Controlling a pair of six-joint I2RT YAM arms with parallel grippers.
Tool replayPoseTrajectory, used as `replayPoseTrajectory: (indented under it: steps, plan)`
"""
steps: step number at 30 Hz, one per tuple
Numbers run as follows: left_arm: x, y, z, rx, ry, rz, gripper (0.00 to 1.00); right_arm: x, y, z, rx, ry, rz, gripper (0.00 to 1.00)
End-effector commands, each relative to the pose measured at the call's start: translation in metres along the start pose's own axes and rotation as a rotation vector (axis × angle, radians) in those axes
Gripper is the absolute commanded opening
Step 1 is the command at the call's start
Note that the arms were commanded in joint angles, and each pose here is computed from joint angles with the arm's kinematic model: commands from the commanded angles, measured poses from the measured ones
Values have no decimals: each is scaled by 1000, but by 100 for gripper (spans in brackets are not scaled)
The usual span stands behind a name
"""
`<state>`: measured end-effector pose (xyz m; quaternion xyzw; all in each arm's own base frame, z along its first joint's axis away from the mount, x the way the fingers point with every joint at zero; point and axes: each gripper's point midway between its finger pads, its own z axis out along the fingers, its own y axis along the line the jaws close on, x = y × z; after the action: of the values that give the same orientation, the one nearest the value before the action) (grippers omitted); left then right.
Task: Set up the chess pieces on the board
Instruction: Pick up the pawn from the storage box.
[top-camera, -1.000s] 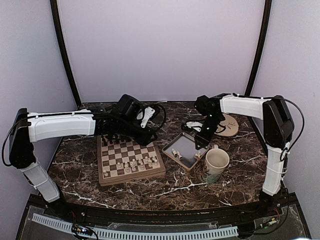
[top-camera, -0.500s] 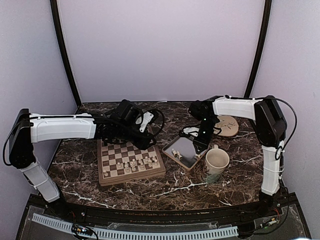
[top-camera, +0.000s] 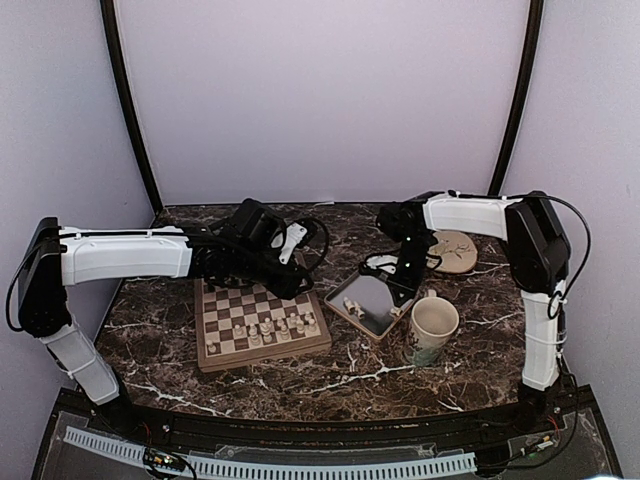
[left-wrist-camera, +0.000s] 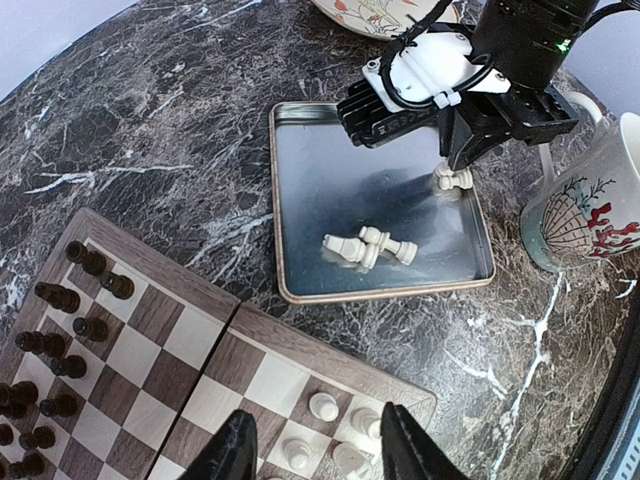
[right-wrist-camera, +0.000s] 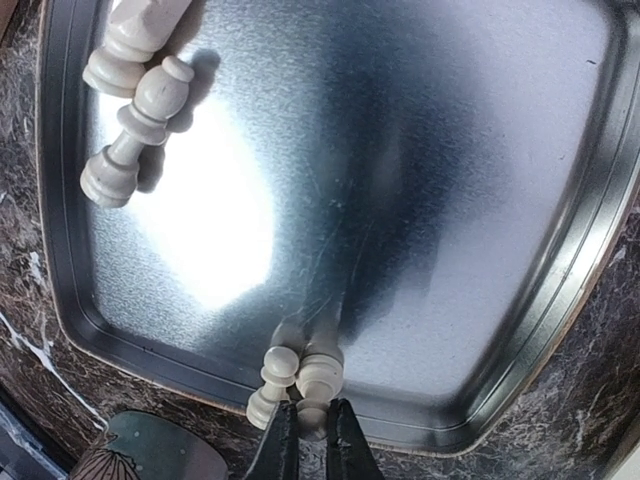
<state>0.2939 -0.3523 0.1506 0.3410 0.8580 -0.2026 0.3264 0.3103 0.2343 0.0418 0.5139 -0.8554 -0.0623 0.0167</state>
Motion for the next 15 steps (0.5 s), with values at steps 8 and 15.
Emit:
replayPoseTrajectory:
  steps: [8, 15]
  plan:
    - [-12, 2, -11, 34, -60, -64, 44, -52, 7, -61, -16, -223, -28, 3]
    - [-18, 40, -41, -55, -148, -165, 45, -85, 22, -98, -36, -345, -79, 4]
